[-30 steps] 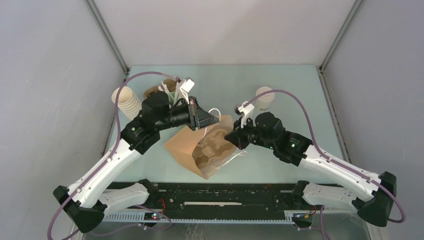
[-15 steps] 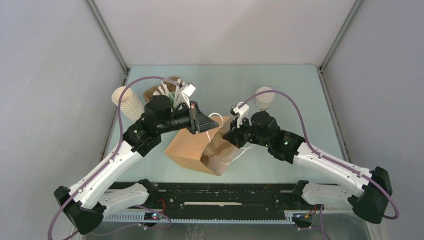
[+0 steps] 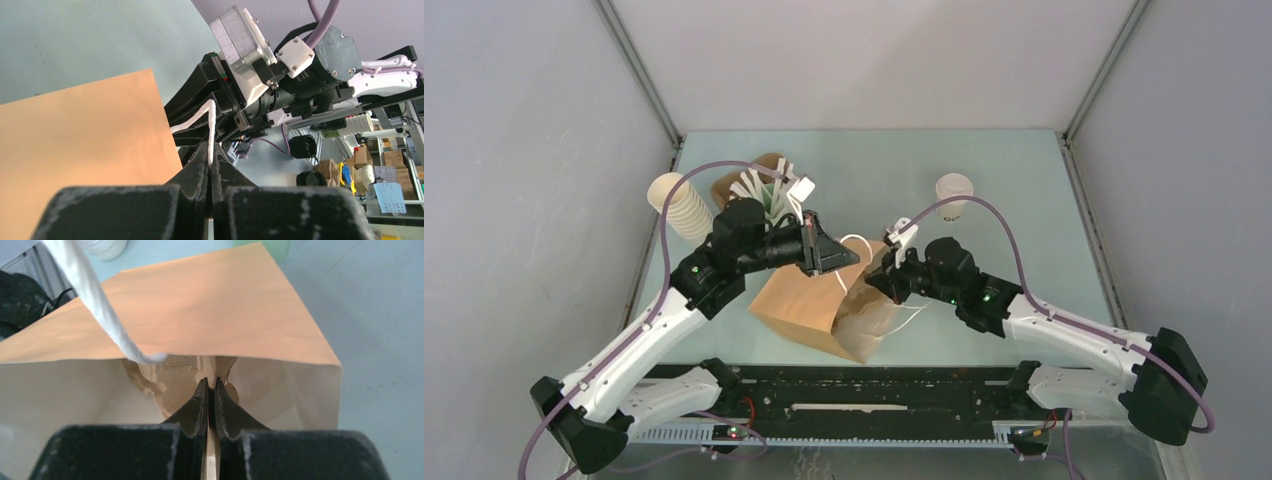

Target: Pack the takeout coffee

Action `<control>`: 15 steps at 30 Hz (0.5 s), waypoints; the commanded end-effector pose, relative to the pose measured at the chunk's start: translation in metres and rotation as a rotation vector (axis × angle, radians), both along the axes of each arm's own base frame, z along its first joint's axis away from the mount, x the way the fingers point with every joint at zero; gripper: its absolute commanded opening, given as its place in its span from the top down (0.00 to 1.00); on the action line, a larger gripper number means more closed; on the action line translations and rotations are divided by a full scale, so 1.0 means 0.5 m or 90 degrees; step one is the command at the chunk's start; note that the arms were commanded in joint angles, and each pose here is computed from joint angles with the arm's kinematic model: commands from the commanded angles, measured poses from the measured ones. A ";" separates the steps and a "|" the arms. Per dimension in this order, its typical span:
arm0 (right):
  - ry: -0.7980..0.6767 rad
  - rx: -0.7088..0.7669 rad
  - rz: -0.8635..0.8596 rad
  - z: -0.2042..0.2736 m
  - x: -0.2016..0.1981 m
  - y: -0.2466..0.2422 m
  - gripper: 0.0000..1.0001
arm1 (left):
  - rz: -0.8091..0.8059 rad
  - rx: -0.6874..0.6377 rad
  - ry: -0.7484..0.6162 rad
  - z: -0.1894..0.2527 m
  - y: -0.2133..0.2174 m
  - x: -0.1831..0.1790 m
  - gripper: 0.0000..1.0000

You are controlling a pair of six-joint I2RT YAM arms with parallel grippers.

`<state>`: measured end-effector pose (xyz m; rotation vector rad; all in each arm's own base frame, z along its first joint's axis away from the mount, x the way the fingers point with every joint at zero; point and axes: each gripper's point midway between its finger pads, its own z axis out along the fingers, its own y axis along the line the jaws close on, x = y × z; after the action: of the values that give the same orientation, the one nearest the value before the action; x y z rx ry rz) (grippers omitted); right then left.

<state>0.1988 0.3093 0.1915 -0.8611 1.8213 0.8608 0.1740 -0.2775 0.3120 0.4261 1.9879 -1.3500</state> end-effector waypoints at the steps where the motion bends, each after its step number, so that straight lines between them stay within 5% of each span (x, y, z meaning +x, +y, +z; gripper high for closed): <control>1: -0.084 0.074 -0.073 0.062 0.042 0.027 0.94 | -0.015 -0.025 -0.021 0.022 -0.001 -0.014 1.00; 6: -0.129 0.056 -0.135 0.066 0.062 0.020 0.96 | -0.013 -0.022 -0.028 0.028 0.002 -0.014 1.00; 15: -0.172 0.060 -0.069 0.047 0.037 0.070 0.93 | -0.011 -0.021 -0.036 0.034 -0.001 -0.007 1.00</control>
<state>0.2160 0.3285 0.2009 -0.7832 1.6638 0.6958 0.1727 -0.2764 0.3142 0.4279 1.9783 -1.3512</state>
